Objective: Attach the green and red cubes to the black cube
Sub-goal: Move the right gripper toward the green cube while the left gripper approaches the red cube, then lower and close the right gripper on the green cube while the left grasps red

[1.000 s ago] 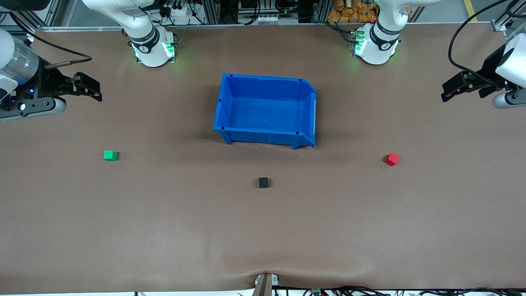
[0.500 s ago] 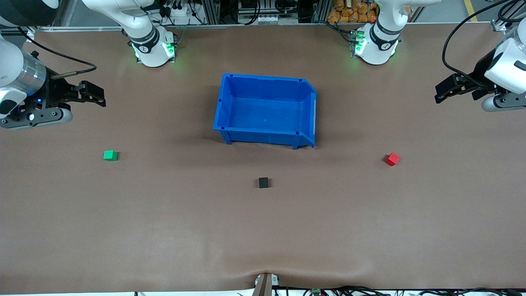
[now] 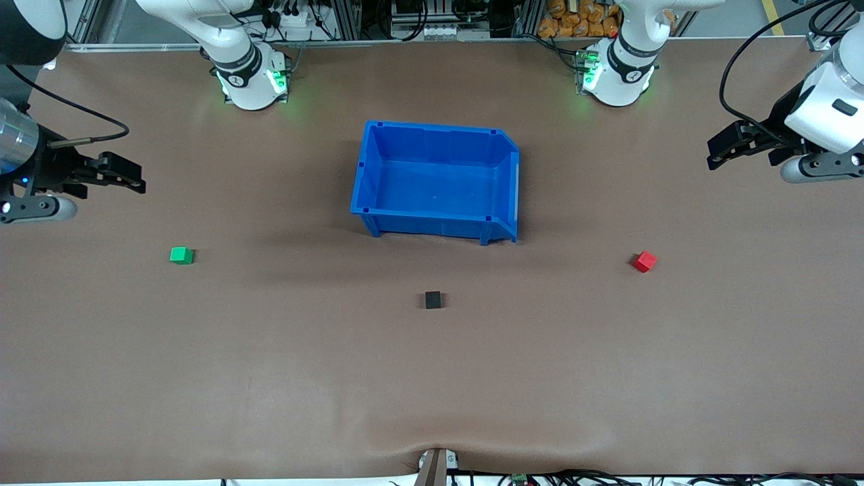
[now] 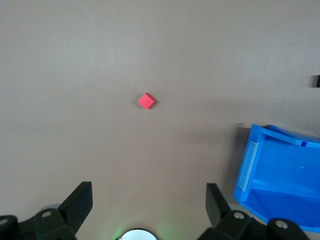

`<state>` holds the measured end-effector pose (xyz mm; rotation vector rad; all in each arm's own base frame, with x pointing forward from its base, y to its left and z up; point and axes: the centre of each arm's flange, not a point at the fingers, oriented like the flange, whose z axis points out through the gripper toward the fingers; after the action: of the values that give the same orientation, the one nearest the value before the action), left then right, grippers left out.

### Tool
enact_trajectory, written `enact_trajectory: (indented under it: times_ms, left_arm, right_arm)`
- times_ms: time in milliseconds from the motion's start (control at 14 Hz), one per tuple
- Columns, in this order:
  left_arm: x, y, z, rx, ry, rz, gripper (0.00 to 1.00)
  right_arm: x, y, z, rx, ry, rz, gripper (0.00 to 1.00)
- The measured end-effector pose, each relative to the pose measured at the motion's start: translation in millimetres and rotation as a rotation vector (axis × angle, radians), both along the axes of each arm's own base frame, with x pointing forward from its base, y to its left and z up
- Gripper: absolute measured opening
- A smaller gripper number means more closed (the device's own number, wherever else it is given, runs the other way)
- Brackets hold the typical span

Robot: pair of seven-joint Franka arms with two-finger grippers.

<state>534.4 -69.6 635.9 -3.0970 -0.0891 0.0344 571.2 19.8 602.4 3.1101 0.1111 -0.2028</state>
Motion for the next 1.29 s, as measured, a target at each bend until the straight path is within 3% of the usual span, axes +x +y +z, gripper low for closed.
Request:
enact_trajectory:
  times_ms: [286,786,1000,1286]
  left_arm:
    - [0,-3,1,0.000,-0.004,-0.005,1.00]
    - [2,-4,-1,-0.001,-0.003,-0.008,1.00]
    - [6,-5,-8,0.000,0.009,-0.008,1.00]
    - [9,-5,-15,0.001,0.025,-0.009,1.00]
  right_arm:
    - [9,-32,-27,-0.038,-0.022,-0.044,1.00]
    - [9,-76,-84,-0.039,-0.006,-0.112,1.00]
    - [7,-97,-128,-0.037,-0.025,-0.134,1.00]
    - [-13,-122,-206,-0.026,-0.021,-0.122,1.00]
